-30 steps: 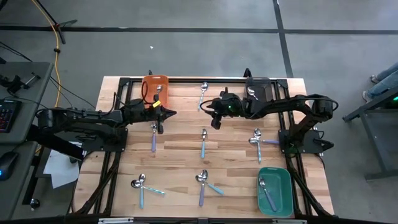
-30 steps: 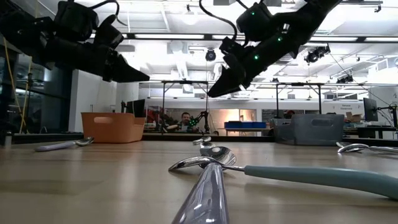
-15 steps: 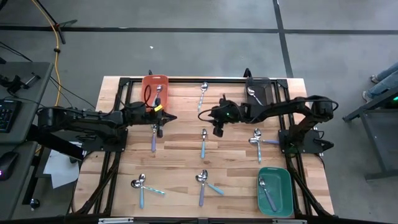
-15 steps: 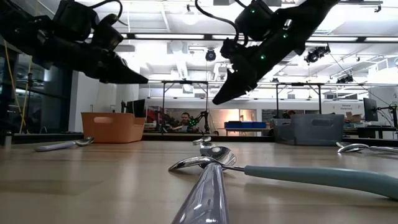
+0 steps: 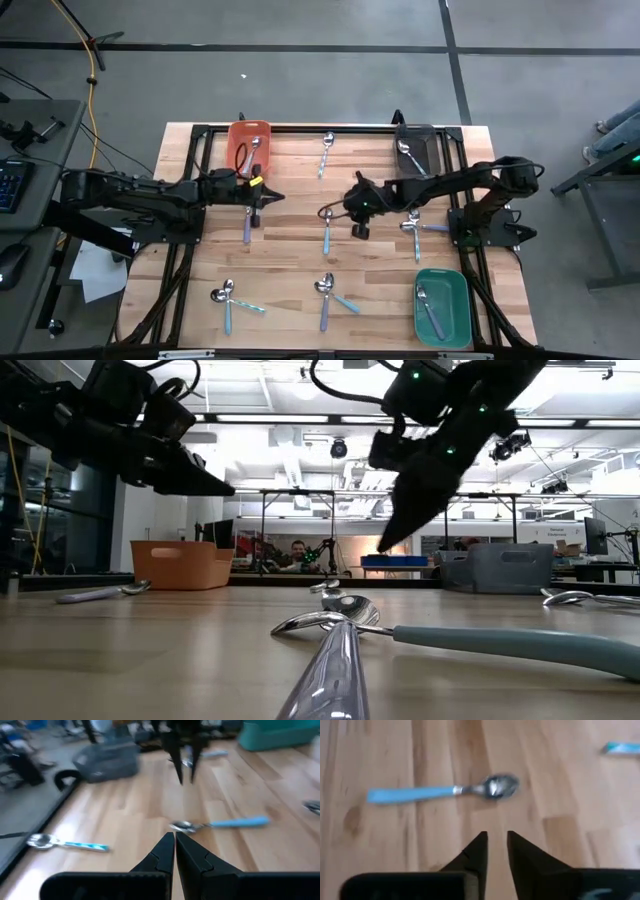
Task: Sort silverware by color (type)
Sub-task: Put the white patterned spoon into the black bin
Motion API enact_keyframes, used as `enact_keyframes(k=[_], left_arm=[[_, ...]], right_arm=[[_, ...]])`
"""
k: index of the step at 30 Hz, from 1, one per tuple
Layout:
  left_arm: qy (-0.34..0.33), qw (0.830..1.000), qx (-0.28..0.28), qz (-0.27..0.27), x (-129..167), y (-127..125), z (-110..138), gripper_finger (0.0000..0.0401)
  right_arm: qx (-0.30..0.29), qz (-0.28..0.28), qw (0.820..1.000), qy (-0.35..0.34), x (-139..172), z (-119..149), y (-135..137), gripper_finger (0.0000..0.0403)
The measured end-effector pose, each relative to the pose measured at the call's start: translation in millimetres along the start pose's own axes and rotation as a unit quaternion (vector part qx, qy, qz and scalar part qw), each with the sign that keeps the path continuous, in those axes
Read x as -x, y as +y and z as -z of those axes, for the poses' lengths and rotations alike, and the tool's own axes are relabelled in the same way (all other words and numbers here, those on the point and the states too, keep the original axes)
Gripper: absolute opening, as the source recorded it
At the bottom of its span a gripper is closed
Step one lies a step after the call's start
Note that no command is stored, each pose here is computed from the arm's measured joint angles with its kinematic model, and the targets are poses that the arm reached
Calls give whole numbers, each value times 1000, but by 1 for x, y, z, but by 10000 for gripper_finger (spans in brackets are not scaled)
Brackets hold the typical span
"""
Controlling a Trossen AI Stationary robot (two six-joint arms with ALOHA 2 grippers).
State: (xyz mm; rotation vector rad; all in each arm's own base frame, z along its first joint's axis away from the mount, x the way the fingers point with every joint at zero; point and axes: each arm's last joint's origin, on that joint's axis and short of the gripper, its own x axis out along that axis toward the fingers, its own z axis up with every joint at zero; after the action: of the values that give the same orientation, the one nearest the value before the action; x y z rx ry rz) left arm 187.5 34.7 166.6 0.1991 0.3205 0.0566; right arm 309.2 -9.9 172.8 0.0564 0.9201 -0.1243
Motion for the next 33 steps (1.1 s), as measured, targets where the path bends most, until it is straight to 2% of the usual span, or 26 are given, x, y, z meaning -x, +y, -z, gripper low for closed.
enact_keyframes(k=[4,6,12,18,26,30,33], left_arm=[[14,999,-5,46,0,-7,3,7],[22,998,-5,57,0,-9,5,7],[19,996,8,92,0,-15,4,7],[20,988,13,153,0,-24,-1,7],[125,971,16,201,-1,-28,-40,7],[183,955,19,233,6,-38,-57,7],[253,940,28,227,16,-45,-66,7]], right_arm=[[-7,-6,999,43,8,9,10,10],[-14,-8,998,62,14,12,14,3],[-42,-14,997,63,31,14,22,17],[-35,-11,998,53,36,12,24,19],[-20,22,999,21,34,7,20,19],[-19,23,1000,-4,33,2,21,19],[-7,22,1000,-11,33,1,22,19]])
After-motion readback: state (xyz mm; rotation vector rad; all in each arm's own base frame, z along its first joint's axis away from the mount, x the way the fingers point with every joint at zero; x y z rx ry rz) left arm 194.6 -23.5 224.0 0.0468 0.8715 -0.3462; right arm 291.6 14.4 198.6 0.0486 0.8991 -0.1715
